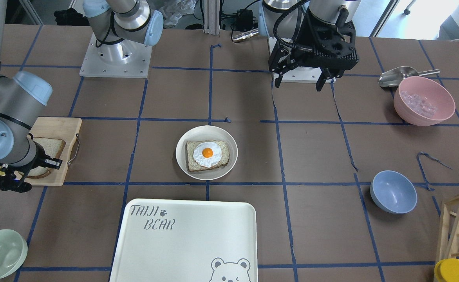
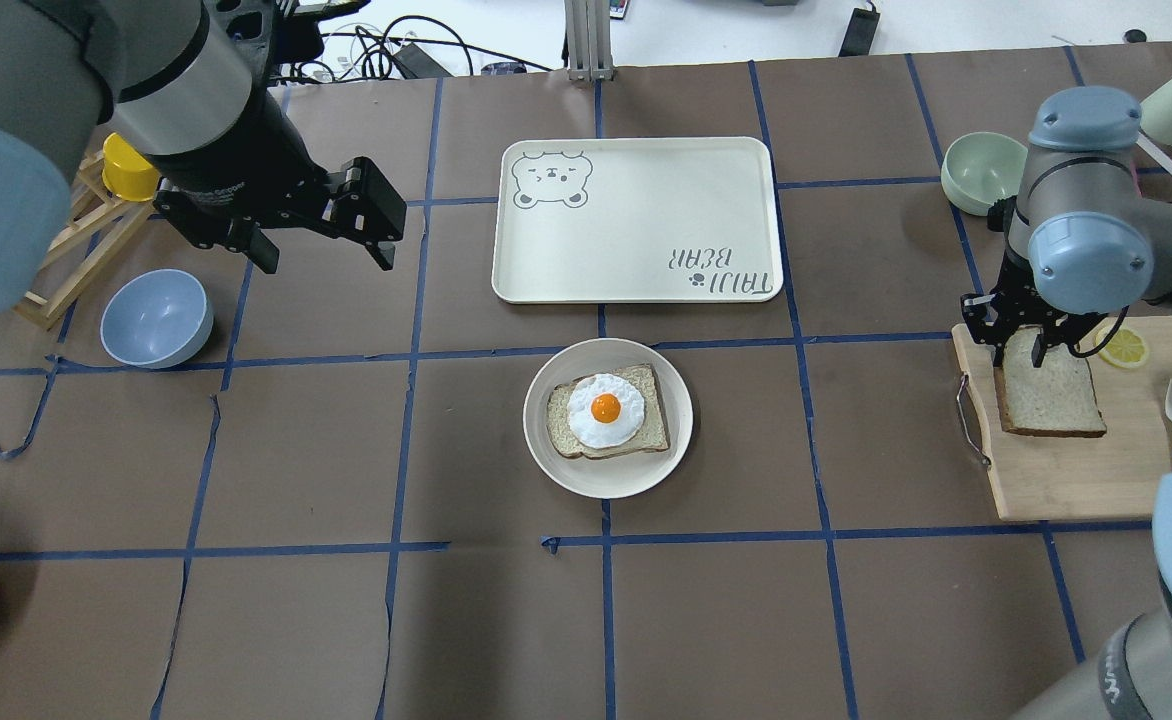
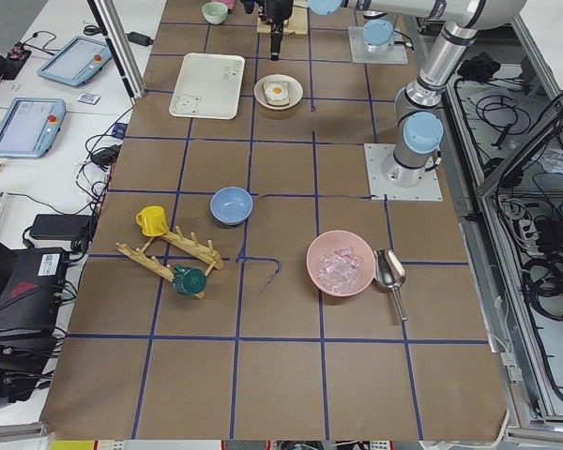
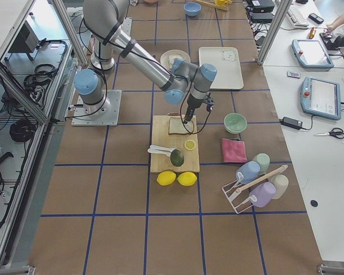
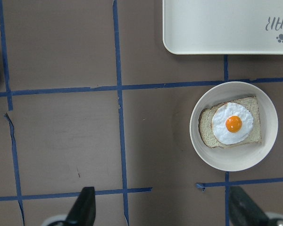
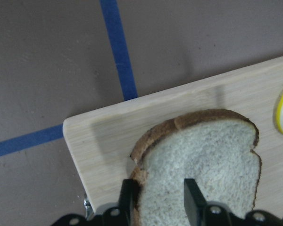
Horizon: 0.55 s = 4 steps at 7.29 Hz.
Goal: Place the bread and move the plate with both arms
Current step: 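Close the right gripper on the bread crust and lift it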
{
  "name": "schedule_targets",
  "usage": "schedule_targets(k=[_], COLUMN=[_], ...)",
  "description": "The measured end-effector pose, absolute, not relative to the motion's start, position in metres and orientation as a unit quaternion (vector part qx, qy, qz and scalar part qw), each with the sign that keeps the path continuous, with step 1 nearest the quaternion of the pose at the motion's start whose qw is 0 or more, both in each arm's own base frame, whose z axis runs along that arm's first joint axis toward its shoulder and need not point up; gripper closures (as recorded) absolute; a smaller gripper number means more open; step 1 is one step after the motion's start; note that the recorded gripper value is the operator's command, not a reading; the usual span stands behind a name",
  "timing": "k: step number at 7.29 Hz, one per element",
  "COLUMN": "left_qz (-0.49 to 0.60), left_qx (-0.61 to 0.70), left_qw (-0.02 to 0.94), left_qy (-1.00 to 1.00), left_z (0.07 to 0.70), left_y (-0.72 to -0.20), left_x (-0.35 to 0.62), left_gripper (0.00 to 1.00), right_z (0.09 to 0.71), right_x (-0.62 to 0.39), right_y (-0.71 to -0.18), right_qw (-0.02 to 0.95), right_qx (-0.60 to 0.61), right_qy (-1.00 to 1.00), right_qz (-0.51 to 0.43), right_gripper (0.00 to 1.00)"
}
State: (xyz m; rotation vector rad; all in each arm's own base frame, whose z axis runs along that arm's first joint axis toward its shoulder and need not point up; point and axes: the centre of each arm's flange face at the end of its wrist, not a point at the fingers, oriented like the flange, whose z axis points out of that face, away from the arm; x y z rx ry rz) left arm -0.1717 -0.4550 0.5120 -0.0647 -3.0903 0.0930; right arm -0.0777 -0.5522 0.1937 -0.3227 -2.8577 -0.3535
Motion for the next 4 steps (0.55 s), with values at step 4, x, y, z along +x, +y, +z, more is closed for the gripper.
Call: schedule_targets(k=[4], left_qz=[0.031], left_qx=[-0.021], left_qw=[0.025], left_qy=[-0.999], left_z=[0.5128], left_y=[-0.4547], left_x=[-0.1717], left_gripper=[0.0], right_z=[0.1884], right_x=[-0.078], right_y=[-0.5526], right_qw=[0.12], right_qx=[-0.111], right_qy=[-0.978], right_qz=[-0.126], right_gripper=[0.77])
